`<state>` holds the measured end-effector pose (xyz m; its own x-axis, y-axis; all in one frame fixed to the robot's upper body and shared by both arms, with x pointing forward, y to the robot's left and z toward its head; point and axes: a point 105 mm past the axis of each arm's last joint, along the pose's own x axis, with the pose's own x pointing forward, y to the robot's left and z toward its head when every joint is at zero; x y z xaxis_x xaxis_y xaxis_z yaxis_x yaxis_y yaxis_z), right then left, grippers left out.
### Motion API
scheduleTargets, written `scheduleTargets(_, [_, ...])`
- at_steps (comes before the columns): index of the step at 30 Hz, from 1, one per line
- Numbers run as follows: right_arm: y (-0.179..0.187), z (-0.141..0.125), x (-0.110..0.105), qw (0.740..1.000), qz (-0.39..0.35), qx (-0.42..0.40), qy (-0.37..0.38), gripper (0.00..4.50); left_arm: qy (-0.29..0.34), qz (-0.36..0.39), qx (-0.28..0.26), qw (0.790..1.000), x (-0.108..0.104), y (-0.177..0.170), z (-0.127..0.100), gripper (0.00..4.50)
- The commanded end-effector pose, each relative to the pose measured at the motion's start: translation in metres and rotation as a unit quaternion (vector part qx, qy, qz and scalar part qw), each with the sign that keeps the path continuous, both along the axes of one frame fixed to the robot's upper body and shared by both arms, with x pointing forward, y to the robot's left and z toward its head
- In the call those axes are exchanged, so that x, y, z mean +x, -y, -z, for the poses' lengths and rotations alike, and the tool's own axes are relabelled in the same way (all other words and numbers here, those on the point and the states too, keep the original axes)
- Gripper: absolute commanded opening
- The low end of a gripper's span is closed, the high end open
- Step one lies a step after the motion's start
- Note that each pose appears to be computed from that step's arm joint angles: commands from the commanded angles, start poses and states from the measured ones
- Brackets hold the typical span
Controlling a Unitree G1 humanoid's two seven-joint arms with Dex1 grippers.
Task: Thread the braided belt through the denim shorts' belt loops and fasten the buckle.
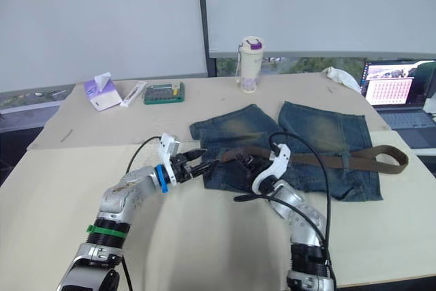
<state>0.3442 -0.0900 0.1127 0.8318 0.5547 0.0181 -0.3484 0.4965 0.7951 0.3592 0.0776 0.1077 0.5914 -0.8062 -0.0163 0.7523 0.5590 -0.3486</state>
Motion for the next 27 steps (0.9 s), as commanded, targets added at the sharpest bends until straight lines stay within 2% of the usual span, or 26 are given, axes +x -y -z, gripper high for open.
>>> scheduleTargets(1, [-0.008,-0.015,-0.008,0.999,-0.027,0.019,0.037,0.00,-0.040,-0.005,-0.053,0.998,0.003,0.002,-0.006,4.46])
scheduleTargets(3, [-0.008,-0.006,-0.007,0.999,-0.024,-0.009,0.024,0.00,-0.071,-0.004,-0.075,0.995,0.003,0.004,-0.003,4.46])
scheduleTargets(7, [-0.003,0.034,0.000,0.987,0.002,-0.158,-0.031,0.00,-0.065,-0.003,-0.046,0.997,0.002,0.005,0.004,4.46])
scheduleTargets(9, [-0.001,0.042,0.003,0.974,0.010,-0.223,-0.026,0.00,-0.062,-0.002,-0.043,0.997,0.000,0.004,0.004,4.46])
scheduleTargets(14, [-0.008,0.031,0.006,0.970,0.009,-0.242,0.001,0.00,-0.060,-0.004,-0.032,0.998,-0.003,0.001,0.008,4.46])
scheduleTargets(17, [-0.014,0.028,0.006,0.976,0.003,-0.218,0.003,0.00,-0.060,-0.010,-0.032,0.998,-0.003,0.000,0.009,4.46])
scheduleTargets(23, [-0.013,0.041,0.004,0.976,0.006,-0.219,-0.011,0.00,-0.063,-0.031,-0.025,0.997,0.002,-0.001,0.017,4.46])
scheduleTargets(27, [-0.010,0.045,0.005,0.955,0.000,-0.295,0.019,0.00,-0.069,-0.046,-0.029,0.996,0.007,-0.003,0.021,4.46])
